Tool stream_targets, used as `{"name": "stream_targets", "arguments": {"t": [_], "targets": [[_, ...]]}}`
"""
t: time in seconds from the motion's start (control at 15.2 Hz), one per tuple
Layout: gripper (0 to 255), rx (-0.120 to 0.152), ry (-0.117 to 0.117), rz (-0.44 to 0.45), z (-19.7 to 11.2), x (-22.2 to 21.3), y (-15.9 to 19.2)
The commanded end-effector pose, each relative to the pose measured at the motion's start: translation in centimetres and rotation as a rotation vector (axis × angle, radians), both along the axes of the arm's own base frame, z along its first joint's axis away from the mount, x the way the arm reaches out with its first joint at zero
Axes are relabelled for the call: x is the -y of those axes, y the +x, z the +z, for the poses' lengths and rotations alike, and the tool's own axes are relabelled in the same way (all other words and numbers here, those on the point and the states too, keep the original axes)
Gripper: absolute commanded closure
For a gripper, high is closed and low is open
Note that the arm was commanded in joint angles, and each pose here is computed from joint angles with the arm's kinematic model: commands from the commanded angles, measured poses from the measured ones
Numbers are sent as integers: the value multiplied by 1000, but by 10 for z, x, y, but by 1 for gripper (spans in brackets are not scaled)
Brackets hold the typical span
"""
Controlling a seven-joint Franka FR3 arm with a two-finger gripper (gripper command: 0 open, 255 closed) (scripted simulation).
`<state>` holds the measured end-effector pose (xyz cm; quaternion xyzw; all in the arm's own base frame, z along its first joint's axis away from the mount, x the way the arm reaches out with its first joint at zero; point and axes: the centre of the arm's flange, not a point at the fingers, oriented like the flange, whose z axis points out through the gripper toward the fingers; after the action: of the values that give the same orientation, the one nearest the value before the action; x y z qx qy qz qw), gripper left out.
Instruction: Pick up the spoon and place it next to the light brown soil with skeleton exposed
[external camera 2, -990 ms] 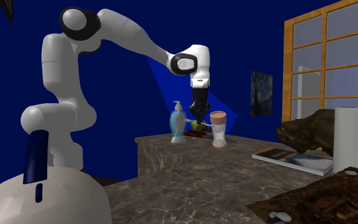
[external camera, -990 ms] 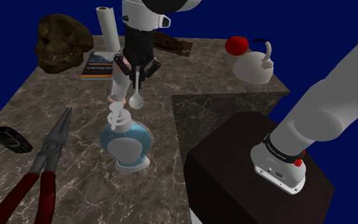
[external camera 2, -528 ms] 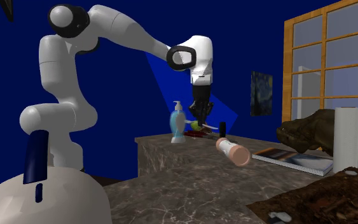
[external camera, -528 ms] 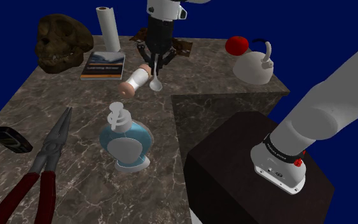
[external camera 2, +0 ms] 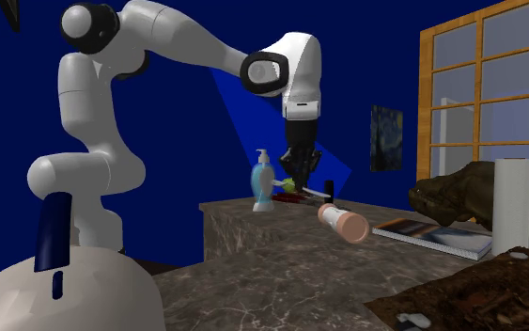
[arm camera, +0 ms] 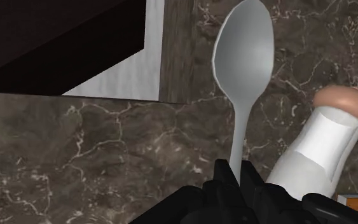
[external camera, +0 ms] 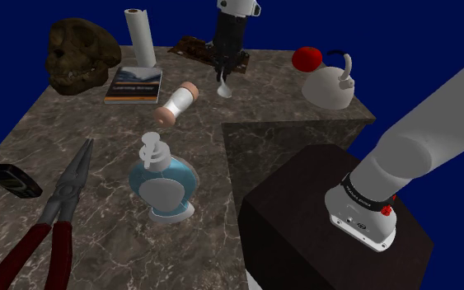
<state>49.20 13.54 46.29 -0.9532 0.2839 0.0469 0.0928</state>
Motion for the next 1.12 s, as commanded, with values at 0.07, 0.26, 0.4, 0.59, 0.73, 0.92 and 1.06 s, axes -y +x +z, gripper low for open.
{"name": "stream_targets", "arguments": {"t": [0.07,0.26,0.4,0.59,0.73,0.92,1.06], "targets": [[255,0,0,2,0,41,17],[255,0,0,2,-5,65,24],[255,0,0,2,-15,65,24],[255,0,0,2,-31,65,24],[255,0,0,2,-42,65,24],[255,0,0,2,-58,65,24],[255,0,0,2,-68,65,24]]}}
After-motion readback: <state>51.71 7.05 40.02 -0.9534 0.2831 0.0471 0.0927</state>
